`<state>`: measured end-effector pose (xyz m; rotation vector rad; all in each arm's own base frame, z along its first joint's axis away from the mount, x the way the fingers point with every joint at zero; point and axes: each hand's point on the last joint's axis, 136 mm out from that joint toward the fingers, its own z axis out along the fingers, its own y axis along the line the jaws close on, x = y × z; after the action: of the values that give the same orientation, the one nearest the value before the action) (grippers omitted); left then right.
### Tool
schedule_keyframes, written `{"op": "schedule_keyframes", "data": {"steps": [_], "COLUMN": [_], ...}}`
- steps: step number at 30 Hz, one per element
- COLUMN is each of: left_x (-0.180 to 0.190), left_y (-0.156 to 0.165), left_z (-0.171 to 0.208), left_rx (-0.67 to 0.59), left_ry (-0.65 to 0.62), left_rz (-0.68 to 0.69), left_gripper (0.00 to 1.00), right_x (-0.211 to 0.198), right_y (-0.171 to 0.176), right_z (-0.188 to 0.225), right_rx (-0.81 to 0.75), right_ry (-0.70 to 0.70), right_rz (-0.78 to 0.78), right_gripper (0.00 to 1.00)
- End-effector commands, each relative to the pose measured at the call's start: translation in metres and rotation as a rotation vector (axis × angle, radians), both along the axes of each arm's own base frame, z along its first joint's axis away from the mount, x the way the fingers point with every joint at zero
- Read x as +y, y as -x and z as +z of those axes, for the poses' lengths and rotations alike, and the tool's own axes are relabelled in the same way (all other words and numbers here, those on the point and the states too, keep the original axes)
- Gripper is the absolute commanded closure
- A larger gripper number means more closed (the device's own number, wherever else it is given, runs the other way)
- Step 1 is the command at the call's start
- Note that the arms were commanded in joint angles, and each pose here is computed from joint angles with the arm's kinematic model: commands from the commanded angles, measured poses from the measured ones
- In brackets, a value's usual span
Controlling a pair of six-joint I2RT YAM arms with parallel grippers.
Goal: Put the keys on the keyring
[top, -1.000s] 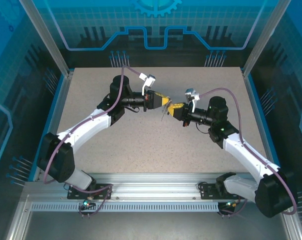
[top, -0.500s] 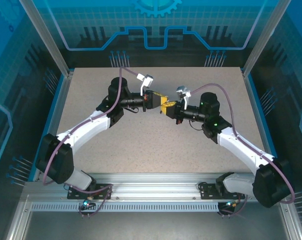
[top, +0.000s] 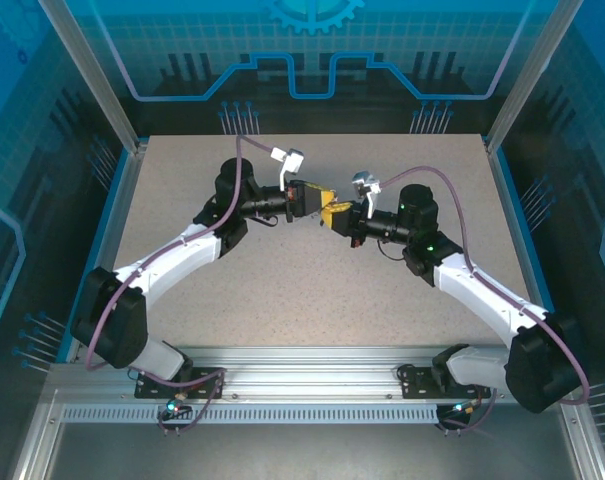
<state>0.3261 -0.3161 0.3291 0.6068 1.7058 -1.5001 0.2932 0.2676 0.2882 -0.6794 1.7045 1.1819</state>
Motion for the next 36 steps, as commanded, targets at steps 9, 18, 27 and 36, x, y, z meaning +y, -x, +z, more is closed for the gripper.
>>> {"op": "schedule_keyframes", "data": {"steps": [9, 18, 27, 36], "left_x": [-0.004, -0.004, -0.006, -0.006], "left_y": [0.008, 0.006, 0.009, 0.01], "left_z": [0.035, 0.038, 0.037, 0.041], "left_rx": [-0.077, -0.07, -0.065, -0.074], "left_ry": [0.132, 0.159, 0.17, 0.174], "left_rz": [0.045, 0.053, 0.03, 0.026], "left_gripper": [1.0, 1.0, 1.0, 1.0], "right_x": [0.035, 0.01, -0.006, -0.015], "right_y": [0.017, 0.009, 0.003, 0.005], "right_z": [-0.019, -0.026, -0.015, -0.013], "right_rx": [0.043, 0.053, 0.034, 0.039], "right_ry": [0.049, 0.061, 0.04, 0.051], "right_rz": [0.105, 0.006, -0.061, -0.082], "right_gripper": [1.0, 0.96, 0.83, 0.75]}}
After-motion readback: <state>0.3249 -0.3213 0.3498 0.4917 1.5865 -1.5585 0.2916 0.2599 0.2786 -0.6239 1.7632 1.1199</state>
